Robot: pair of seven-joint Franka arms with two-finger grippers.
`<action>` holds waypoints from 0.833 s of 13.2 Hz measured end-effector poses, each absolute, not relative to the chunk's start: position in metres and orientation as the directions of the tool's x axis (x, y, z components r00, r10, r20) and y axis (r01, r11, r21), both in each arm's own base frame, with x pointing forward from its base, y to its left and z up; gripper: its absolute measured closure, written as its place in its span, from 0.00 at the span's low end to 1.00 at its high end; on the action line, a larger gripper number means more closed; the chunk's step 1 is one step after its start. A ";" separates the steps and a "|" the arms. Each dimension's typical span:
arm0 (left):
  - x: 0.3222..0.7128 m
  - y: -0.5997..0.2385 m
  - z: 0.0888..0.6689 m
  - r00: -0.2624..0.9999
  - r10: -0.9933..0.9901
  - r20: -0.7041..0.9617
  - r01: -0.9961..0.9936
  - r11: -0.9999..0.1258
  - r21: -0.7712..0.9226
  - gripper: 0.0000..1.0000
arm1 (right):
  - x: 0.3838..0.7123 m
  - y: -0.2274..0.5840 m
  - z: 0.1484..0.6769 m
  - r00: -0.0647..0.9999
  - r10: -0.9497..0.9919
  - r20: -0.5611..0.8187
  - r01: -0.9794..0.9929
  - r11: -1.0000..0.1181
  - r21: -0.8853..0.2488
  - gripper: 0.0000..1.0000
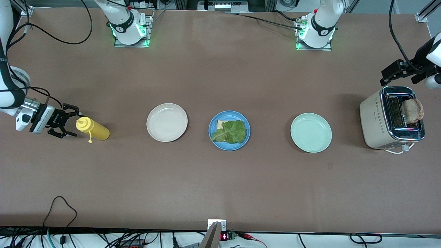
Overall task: Make sandwich in blue plate with both arms
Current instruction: 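Grasp the yellow mustard bottle with the right gripper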
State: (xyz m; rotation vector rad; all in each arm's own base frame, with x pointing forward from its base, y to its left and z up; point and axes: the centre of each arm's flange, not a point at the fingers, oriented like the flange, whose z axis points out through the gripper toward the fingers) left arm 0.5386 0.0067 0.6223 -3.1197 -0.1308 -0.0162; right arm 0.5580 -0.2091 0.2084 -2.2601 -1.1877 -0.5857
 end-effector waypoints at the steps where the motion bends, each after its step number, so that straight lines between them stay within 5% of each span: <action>1: 0.539 0.006 0.622 0.997 0.081 0.011 0.081 -0.997 -0.019 0.00 | 0.560 -0.206 0.207 0.520 0.619 0.588 0.843 -0.482 -0.238 0.00; 11: 0.556 0.017 0.597 0.994 0.106 -0.011 0.106 -0.994 0.019 0.00 | 0.571 -0.178 0.191 0.506 0.622 0.597 0.852 -0.468 -0.235 0.00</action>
